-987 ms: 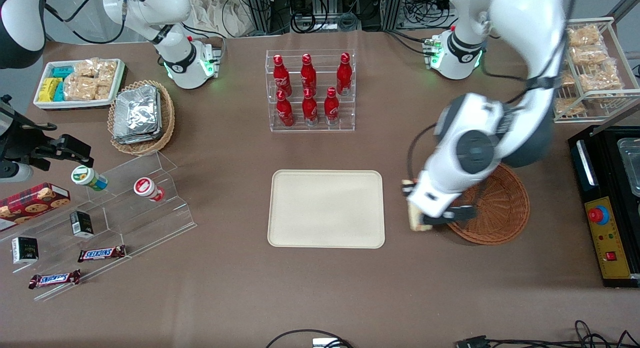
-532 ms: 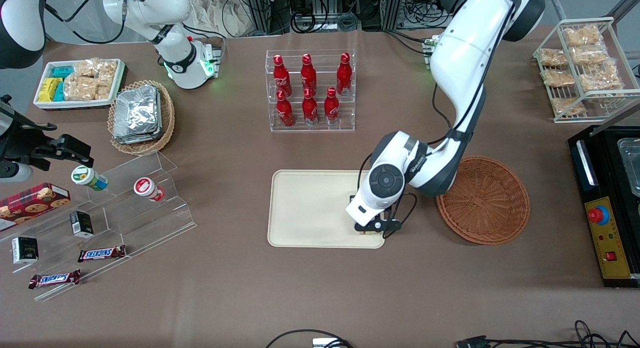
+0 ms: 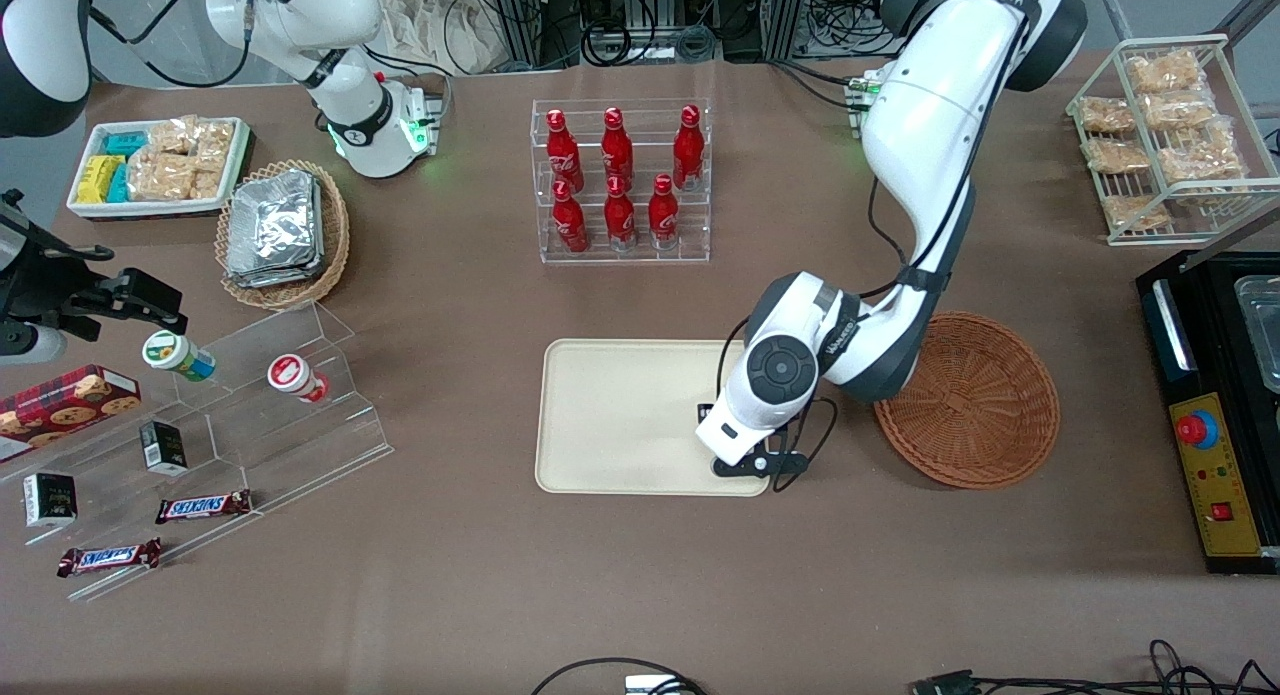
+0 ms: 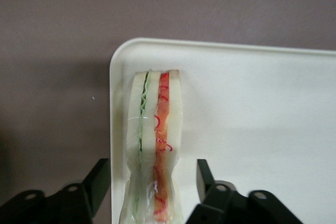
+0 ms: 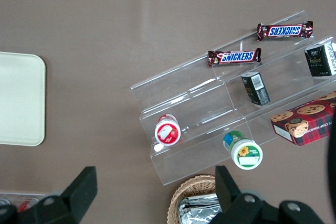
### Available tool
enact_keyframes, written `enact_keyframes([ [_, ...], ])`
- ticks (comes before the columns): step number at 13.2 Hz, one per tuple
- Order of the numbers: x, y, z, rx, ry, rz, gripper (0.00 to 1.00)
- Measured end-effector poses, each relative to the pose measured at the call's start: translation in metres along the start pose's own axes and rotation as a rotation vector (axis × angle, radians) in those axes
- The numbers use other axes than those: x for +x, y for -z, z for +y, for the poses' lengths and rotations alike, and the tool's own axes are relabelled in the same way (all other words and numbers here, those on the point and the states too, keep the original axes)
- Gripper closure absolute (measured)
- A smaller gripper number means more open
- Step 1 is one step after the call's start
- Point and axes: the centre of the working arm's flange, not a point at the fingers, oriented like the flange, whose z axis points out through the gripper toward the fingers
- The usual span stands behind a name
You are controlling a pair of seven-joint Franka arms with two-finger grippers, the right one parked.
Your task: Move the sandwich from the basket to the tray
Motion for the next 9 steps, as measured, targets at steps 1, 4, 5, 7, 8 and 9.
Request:
enact_keyframes([
  [1,-0.002,0.024,-0.003,0.010,0.012,-0.002,0.11],
  [4,-0.017,0.108,-0.043,0.045,0.063,-0.004,0.00],
  [5,-0.029,0.127,-0.063,0.049,0.080,0.004,0.00],
  [7,-0.058,0.152,-0.110,0.059,0.110,0.025,0.00],
  [8,-0.068,0.160,-0.137,0.062,0.102,0.033,0.00],
  [9,-0.073,0.168,-0.169,0.066,0.086,0.034,0.00],
])
